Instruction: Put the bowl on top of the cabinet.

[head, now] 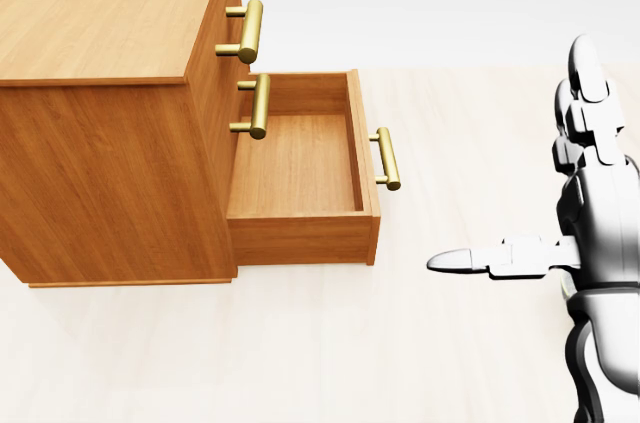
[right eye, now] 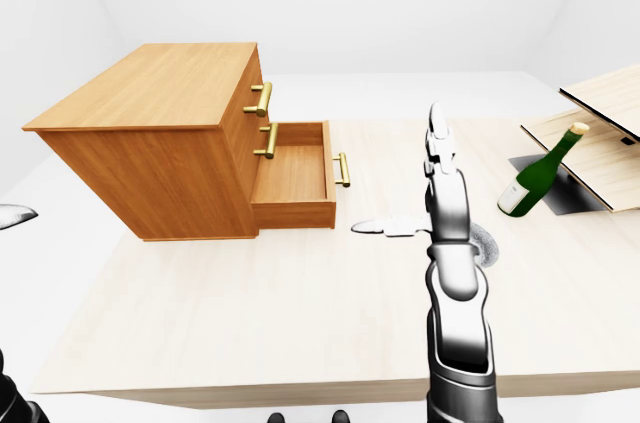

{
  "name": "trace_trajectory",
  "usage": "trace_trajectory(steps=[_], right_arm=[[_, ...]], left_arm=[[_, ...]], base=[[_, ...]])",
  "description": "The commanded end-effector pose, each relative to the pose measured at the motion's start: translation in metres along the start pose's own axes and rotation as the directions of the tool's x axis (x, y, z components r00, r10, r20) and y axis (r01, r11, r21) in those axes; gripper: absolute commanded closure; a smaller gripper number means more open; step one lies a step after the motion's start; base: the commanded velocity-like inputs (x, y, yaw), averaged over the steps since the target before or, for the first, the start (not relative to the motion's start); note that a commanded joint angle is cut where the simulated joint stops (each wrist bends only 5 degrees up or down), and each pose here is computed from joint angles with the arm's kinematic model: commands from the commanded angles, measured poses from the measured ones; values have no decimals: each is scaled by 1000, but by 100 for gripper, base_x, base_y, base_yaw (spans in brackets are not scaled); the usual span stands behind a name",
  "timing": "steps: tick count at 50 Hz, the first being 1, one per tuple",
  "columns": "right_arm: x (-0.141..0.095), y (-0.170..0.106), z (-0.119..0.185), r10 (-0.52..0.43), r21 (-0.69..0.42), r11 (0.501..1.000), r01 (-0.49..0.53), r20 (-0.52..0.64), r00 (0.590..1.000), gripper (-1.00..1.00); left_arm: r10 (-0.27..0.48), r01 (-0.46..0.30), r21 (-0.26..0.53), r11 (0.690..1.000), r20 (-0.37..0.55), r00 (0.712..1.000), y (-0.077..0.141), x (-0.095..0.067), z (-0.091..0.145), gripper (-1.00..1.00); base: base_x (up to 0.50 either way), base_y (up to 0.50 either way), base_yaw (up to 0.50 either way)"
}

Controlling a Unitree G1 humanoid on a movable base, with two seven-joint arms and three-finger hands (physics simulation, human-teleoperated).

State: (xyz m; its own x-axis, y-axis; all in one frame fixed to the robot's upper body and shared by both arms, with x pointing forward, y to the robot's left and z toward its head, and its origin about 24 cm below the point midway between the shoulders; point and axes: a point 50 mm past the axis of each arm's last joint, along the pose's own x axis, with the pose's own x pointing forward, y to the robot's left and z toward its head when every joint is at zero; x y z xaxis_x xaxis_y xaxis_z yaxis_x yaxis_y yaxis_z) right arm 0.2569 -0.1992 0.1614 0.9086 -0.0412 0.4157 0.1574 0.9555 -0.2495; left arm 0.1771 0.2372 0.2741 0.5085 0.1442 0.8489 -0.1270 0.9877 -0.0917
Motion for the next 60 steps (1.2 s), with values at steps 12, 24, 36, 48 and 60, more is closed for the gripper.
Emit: trace_trajectory(steps=[12, 24, 36, 48, 60], right_arm=[[13, -26, -8, -22, -265, 964, 9, -46, 999, -100], [15, -34, -13, -31, -409, 912, -5, -81, 996, -100], [2, -62, -32, -94, -511, 859, -17, -190, 977, -100], [-8, -81, -45, -144, -568, 822, -32, -263, 954, -100], [-16, -87, -47, -145, -604, 795, -57, -279, 949, -100]], left_arm=[[-3, 3, -1, 1000, -2, 1000, -1, 0, 0, -100], [7, -7, -6, 1000, 11, 1000, 2, 1, 3, -100], [9, -9, -7, 1000, 11, 1000, 3, 1, 3, -100], [6, -6, -4, 1000, 6, 1000, 2, 1, 2, -100], [2, -2, 1, 1000, 0, 1000, 1, 0, 0, -100]], base=[[0, 0, 0], [0, 0, 0], [0, 0, 0], [0, 0, 0], [0, 0, 0]])
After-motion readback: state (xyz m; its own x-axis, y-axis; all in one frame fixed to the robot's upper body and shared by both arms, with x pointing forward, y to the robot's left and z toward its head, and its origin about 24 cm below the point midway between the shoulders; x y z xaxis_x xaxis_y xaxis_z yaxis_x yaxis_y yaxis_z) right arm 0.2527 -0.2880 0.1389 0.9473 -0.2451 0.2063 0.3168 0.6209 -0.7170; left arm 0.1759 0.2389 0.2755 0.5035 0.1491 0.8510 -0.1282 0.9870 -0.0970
